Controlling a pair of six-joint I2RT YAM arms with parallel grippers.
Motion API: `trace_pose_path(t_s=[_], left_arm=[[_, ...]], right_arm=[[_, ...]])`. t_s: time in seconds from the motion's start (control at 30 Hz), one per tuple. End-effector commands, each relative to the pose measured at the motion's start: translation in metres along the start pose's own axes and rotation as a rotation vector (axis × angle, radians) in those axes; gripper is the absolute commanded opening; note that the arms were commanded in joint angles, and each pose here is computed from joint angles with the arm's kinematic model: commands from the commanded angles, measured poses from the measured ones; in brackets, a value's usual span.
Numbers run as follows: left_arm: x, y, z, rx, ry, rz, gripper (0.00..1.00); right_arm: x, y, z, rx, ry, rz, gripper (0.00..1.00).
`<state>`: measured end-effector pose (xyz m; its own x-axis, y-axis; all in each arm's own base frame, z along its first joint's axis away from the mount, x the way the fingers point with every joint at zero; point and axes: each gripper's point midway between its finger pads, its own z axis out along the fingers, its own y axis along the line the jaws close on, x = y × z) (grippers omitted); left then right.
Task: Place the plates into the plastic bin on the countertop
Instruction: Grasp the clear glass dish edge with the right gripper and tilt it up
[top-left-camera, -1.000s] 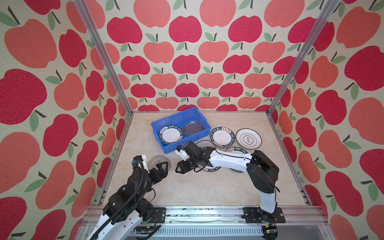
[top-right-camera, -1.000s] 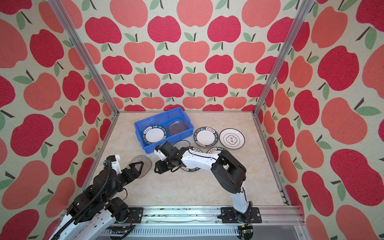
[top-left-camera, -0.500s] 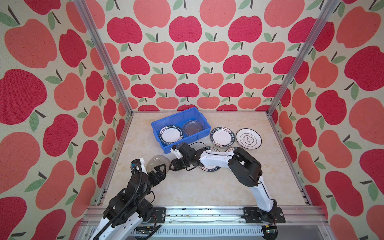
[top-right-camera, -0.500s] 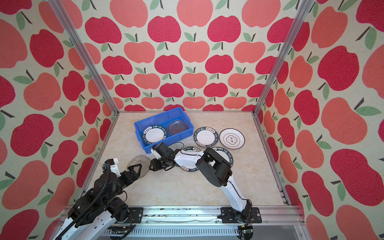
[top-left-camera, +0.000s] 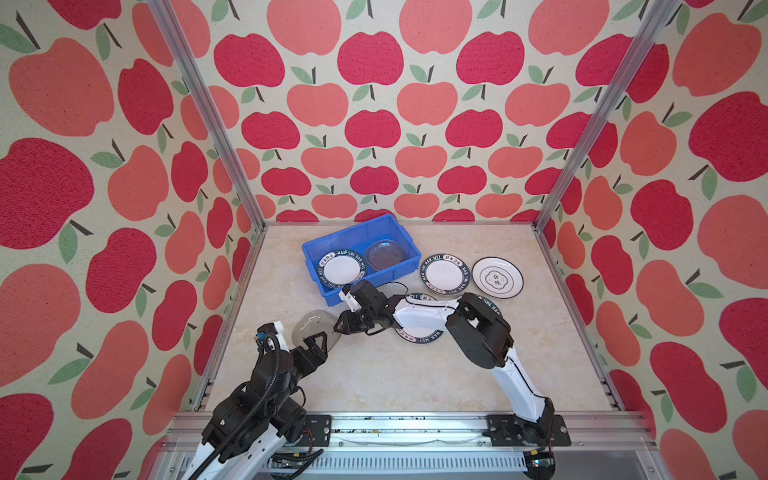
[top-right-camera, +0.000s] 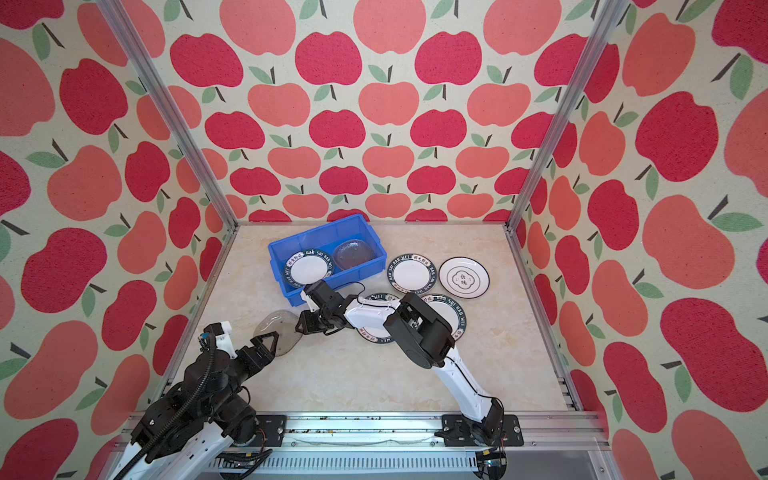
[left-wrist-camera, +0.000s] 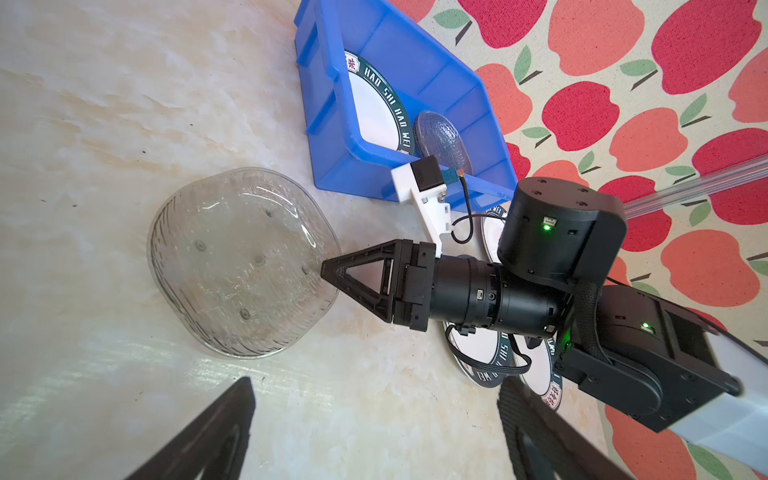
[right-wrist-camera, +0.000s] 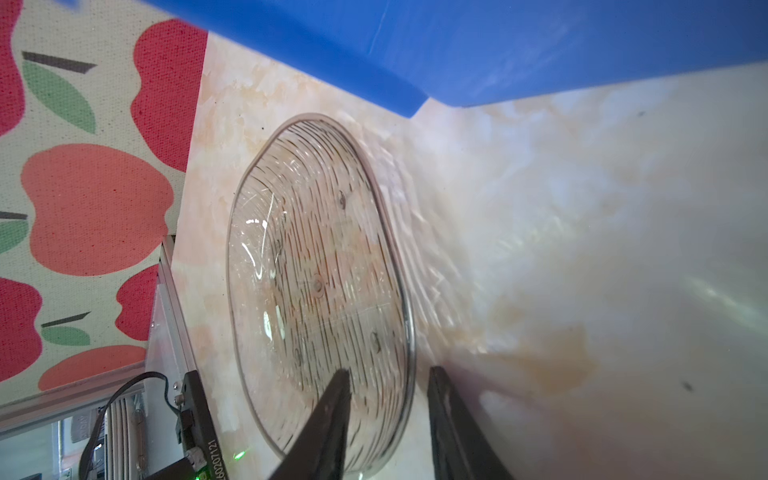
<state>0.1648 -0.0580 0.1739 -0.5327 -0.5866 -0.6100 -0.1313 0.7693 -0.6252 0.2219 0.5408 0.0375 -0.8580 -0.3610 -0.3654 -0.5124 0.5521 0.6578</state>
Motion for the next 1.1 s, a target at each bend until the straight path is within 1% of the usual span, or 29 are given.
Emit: trace_pose_path(t_s=[0.0,0.07,0.17,0.3,0.47,0.53,0.63,0.7,0.8,0.93,1.0,1.07], left_arm=[[-0.003,0.004,-0.005,-0.016,-0.013,0.007,0.94],[-0.004,0.004,-0.006,-0.018,-0.014,0.011,0.93],[-0.005,0.005,-0.008,-0.025,-0.019,0.016,0.93],[-0.006,0.006,-0.009,-0.025,-0.021,0.019,0.92],[-0.005,0.005,-0.009,-0.026,-0.018,0.021,0.91],[-0.006,0.005,-0.010,-0.026,-0.018,0.023,0.90],[-0.009,0.002,-0.011,-0.022,-0.021,0.029,0.90],[-0.010,0.000,-0.011,-0.026,-0.022,0.037,0.89],[-0.012,-0.004,-0.010,-0.027,-0.015,0.059,0.89],[-0.012,-0.015,-0.005,-0.015,0.016,0.107,0.89],[-0.009,-0.025,-0.002,0.015,0.043,0.137,0.89],[-0.006,-0.038,0.002,0.070,0.068,0.163,0.88]], right_arm=[[-0.002,-0.007,0.008,0.016,-0.001,0.020,0.31],[-0.002,-0.008,0.009,0.023,-0.001,0.018,0.25],[-0.001,-0.011,0.009,0.031,-0.003,0.019,0.20],[0.000,-0.011,0.009,0.034,-0.004,0.022,0.18],[-0.002,-0.008,0.000,0.037,-0.022,0.019,0.09],[-0.001,-0.009,-0.006,0.053,-0.030,0.018,0.08],[-0.001,-0.009,-0.017,0.072,-0.046,0.011,0.04],[-0.001,-0.009,-0.026,0.084,-0.056,0.003,0.00],[0.001,-0.004,-0.043,0.091,-0.061,-0.012,0.00],[0.006,0.007,-0.074,0.109,-0.050,-0.079,0.00],[0.013,0.010,-0.092,0.102,-0.026,-0.118,0.00],[0.020,0.012,-0.108,0.093,0.003,-0.156,0.00]])
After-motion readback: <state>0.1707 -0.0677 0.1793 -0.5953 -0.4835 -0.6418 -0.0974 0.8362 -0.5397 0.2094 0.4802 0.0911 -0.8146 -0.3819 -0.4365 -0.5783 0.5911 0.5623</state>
